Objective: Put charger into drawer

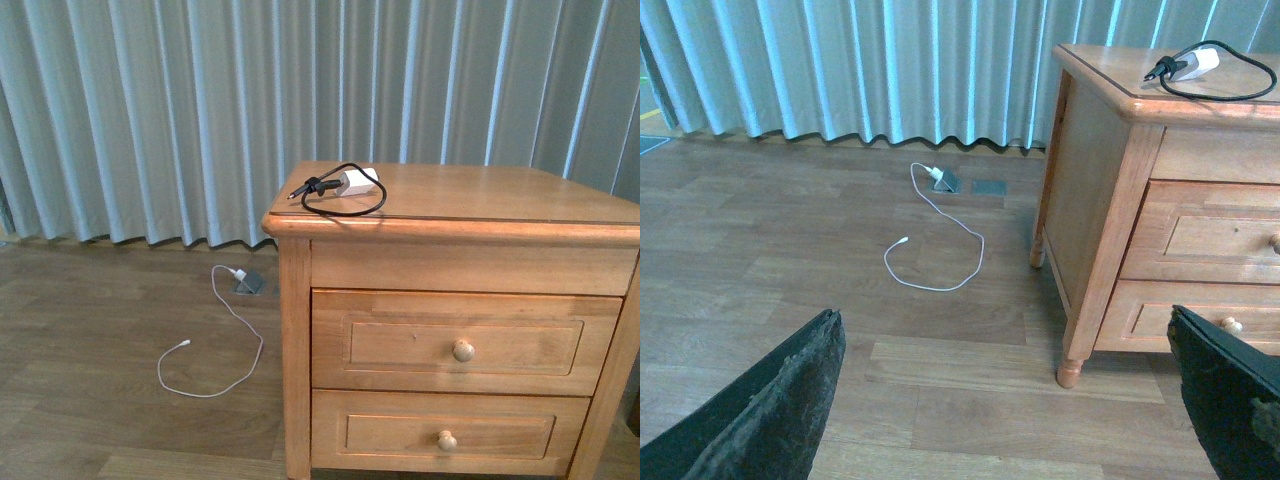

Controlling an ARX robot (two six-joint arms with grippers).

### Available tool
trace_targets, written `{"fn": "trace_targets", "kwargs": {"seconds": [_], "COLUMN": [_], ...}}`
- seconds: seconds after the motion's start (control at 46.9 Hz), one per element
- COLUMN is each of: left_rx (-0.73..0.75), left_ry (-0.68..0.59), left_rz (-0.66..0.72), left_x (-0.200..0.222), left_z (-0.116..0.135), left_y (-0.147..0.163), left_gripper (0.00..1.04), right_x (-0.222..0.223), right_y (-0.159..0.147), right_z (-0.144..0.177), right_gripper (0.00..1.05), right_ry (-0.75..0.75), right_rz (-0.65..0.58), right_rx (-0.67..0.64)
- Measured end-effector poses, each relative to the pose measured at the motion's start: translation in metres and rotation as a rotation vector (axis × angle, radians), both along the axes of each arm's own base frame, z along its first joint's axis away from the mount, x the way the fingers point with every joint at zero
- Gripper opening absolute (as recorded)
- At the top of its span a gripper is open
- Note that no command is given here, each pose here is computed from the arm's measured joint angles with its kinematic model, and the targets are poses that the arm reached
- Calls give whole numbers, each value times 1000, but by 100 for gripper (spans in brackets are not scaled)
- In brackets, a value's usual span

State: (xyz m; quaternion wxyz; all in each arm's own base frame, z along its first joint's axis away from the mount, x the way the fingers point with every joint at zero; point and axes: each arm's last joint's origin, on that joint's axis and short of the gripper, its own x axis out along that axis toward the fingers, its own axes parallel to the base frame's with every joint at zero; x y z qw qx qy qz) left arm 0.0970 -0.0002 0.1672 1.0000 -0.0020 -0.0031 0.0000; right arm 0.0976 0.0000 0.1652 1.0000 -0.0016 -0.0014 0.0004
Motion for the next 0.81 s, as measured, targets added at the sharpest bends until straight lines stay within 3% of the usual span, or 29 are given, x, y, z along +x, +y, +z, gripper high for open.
{"fn": "trace_targets", "kwargs": {"seconds": [0.426, 0.512, 0.597, 0.81], "left_rx": [0, 0, 0, 0], "left_ry": [0, 0, 0, 0], "left_rz": [0, 0, -1, 0], "left_x": [0, 0, 0, 0], "left_z": [0, 0, 0, 0], "left_y": [0, 0, 0, 0], "left_gripper": [99, 99, 99, 99], "right_x": [0, 5, 22, 92], "right_y": [0, 1, 5, 27], "right_z": [0, 1, 9, 18], "right_gripper": [96, 96, 96, 96], "right_ry": [1, 84, 124, 146], "right_rz": [0, 147, 222, 240], "right_rx": [0, -49, -66, -115]}}
